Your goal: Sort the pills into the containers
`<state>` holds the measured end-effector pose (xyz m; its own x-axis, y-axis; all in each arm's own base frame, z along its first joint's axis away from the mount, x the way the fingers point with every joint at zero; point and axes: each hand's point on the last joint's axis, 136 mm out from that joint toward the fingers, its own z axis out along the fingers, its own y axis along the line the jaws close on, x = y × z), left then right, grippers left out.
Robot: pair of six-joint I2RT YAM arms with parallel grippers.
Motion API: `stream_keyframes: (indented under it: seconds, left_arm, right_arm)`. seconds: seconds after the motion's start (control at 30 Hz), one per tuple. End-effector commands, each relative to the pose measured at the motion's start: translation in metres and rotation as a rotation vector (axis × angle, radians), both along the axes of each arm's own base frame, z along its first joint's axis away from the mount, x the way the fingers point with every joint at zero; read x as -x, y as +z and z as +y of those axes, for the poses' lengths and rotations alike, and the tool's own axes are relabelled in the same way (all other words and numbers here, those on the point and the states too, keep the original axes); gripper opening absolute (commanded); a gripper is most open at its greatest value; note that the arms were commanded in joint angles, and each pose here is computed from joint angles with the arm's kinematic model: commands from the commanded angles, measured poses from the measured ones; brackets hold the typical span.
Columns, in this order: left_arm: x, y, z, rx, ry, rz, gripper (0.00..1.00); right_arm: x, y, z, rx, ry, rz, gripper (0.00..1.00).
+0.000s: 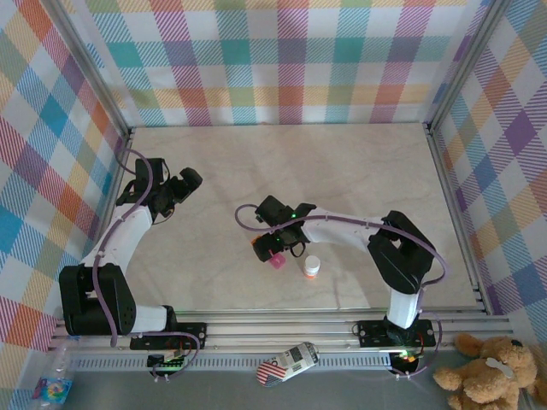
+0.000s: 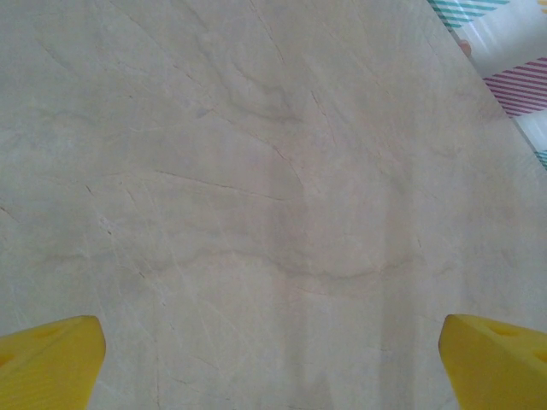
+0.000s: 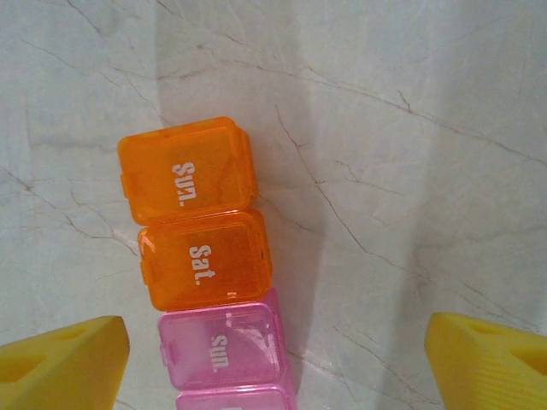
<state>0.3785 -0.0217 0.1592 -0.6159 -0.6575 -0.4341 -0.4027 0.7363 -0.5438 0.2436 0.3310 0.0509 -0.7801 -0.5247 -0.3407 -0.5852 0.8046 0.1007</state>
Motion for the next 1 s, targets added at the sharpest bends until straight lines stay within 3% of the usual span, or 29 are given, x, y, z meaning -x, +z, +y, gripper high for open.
stream_keyframes:
  seconds: [0.0, 0.37, 0.63, 0.97]
  left_arm:
    - [-0.002, -0.004, 0.003, 0.028, 0.013, 0.003, 1.00]
    - [-0.006, -0.010, 0.001, 0.041, 0.014, 0.013, 1.00]
    - [-0.007, -0.012, 0.000, 0.048, 0.011, 0.016, 1.00]
    - [-0.006, -0.011, -0.001, 0.053, 0.008, 0.015, 1.00]
  right_arm:
    - [0.007, -0.012, -0.003, 0.032, -0.013, 0.041, 0.86]
    - [0.017, -0.034, -0.006, 0.056, 0.016, 0.084, 0.74]
    - [0.016, -0.029, -0.005, 0.050, 0.029, 0.059, 0.82]
    - [0.009, -0.021, -0.008, 0.083, 0.075, 0.022, 0.84]
